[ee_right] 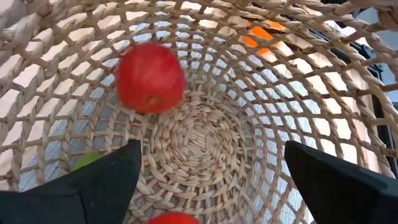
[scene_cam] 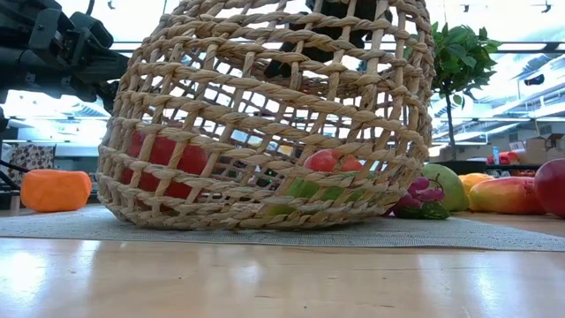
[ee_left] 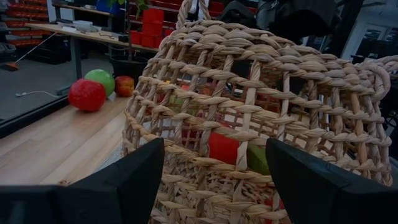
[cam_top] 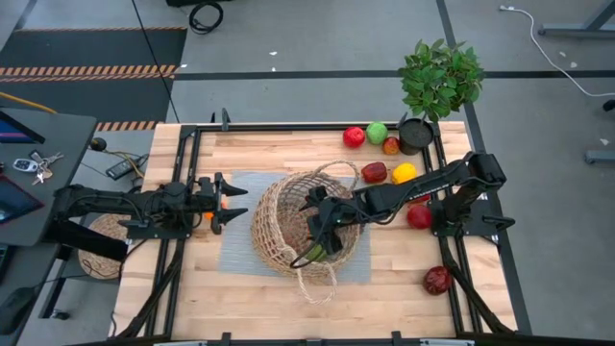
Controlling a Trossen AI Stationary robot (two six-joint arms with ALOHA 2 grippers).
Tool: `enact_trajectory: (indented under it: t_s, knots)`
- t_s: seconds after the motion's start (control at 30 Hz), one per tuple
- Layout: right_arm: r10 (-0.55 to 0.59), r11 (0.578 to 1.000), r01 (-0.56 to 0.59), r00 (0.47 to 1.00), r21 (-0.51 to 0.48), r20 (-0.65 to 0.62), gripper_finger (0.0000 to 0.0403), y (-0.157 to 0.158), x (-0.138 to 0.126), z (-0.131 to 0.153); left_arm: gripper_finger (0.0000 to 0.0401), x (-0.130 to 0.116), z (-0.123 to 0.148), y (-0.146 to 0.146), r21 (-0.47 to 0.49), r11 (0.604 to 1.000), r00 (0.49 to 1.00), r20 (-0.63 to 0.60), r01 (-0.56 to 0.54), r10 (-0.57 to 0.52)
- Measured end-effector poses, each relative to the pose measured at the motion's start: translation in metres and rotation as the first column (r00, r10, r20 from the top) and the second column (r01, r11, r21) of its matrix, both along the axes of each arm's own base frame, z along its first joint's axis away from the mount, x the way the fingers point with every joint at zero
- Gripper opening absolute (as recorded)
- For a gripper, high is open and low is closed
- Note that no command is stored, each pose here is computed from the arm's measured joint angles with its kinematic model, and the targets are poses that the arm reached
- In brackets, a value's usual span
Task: Build produce basket
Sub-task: Put the pear into the basket
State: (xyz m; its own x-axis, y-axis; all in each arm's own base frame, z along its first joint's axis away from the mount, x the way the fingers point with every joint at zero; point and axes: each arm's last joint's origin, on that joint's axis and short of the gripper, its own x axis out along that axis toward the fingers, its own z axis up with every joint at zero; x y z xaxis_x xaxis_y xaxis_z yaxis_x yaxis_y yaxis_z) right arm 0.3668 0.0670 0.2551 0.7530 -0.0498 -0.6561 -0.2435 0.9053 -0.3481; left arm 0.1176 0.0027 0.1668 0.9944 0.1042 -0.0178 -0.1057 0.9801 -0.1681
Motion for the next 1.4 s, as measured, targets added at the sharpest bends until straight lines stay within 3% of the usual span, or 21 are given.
enact_trajectory:
  t_s: [0.13,0.27,0.43,0.53,0.73,0.93,1.4]
  knots:
    - [-0.045,0.998,0.047,0.998,-0.050,0.040,0.0398,0.002,-0.006,0.011,0.0286,0.000,0.000,0.000,0.000,1.000,1.000,0.000,0.000,0.000]
    - [-0.063,0.994,0.074,0.989,-0.081,0.134,0.0398,0.006,-0.022,0.040,0.0286,0.000,0.000,0.000,0.000,1.000,1.000,0.000,0.000,0.000]
    - [-0.103,0.994,0.105,0.963,0.003,0.248,0.0392,0.000,-0.053,0.083,0.0286,0.000,0.000,0.000,0.000,1.000,1.000,0.000,0.000,0.000]
    - [-0.171,0.984,0.151,0.953,0.097,0.250,0.0387,-0.006,-0.077,0.101,0.0286,0.000,0.000,0.000,0.000,1.000,1.000,0.001,0.000,0.000]
    - [-0.292,0.944,0.269,0.951,0.194,0.104,0.0380,-0.023,-0.123,0.112,0.0286,0.000,0.000,0.000,0.000,1.000,1.000,0.000,0.000,0.000]
    - [-0.358,0.906,0.332,0.932,0.262,0.057,0.0374,-0.029,-0.151,0.120,0.0286,0.000,0.000,0.000,0.000,1.000,1.000,0.001,0.000,0.000]
    - [-0.395,0.882,0.384,0.918,0.275,-0.013,0.0373,-0.033,-0.164,0.109,0.0286,0.000,0.000,0.000,0.000,1.000,1.000,0.001,0.000,0.000]
